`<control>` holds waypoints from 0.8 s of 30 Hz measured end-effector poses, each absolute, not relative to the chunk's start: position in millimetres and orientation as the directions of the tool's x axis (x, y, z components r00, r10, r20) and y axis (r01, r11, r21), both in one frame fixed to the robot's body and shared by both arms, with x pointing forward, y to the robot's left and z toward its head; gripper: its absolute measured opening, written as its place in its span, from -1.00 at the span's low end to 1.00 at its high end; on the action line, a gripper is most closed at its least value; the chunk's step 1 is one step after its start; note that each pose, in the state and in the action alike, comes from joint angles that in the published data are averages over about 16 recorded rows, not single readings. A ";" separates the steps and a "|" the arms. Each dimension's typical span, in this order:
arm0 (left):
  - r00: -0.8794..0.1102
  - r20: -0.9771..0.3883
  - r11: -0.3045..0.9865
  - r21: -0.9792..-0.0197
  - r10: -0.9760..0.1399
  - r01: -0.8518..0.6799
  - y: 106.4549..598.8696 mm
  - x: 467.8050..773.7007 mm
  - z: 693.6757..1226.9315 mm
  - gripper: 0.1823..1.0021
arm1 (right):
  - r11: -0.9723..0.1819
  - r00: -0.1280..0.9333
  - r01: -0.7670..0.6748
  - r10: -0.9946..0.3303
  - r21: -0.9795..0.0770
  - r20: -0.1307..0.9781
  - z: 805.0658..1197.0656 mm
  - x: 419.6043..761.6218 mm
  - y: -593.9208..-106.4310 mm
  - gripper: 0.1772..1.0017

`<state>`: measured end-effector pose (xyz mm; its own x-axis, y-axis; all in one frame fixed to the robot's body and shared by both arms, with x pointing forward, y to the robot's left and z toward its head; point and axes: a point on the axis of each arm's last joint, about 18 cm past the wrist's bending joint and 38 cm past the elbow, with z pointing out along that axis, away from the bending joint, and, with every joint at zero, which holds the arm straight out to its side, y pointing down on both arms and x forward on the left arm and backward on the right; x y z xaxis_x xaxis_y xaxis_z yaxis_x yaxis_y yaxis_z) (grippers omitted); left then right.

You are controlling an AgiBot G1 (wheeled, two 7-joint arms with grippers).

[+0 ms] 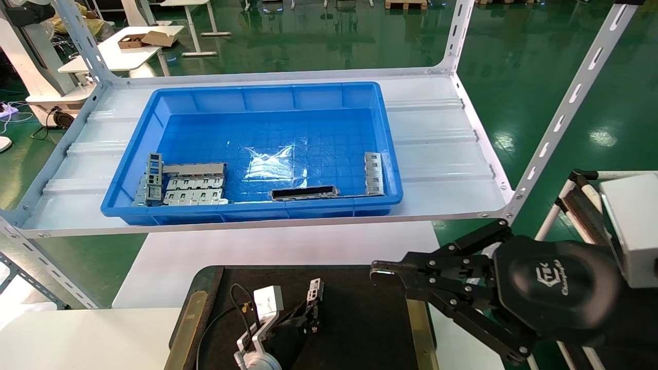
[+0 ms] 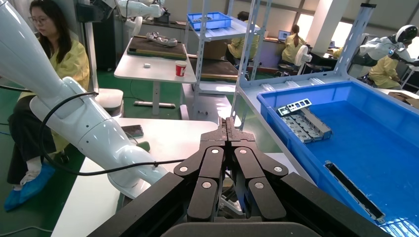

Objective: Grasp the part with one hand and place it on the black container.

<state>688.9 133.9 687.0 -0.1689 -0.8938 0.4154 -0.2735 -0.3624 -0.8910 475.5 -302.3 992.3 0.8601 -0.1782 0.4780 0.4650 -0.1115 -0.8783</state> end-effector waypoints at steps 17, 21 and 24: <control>-0.229 0.384 -0.324 -0.910 -0.895 -0.258 133.8 684.7 700.8 -0.42 | -0.111 0.860 0.465 -0.178 -0.878 0.478 992.3 475.5 -302.3 -0.73; -0.298 0.352 -0.286 -0.927 -0.887 -0.243 138.2 678.2 711.0 -0.27 | -0.111 0.860 0.465 -0.178 -0.878 0.478 992.3 475.5 -302.3 -0.58; -0.365 0.321 -0.249 -0.941 -0.874 -0.230 142.5 670.4 719.7 -0.16 | -0.111 0.860 0.465 -0.178 -0.878 0.478 992.3 475.5 -302.3 -0.42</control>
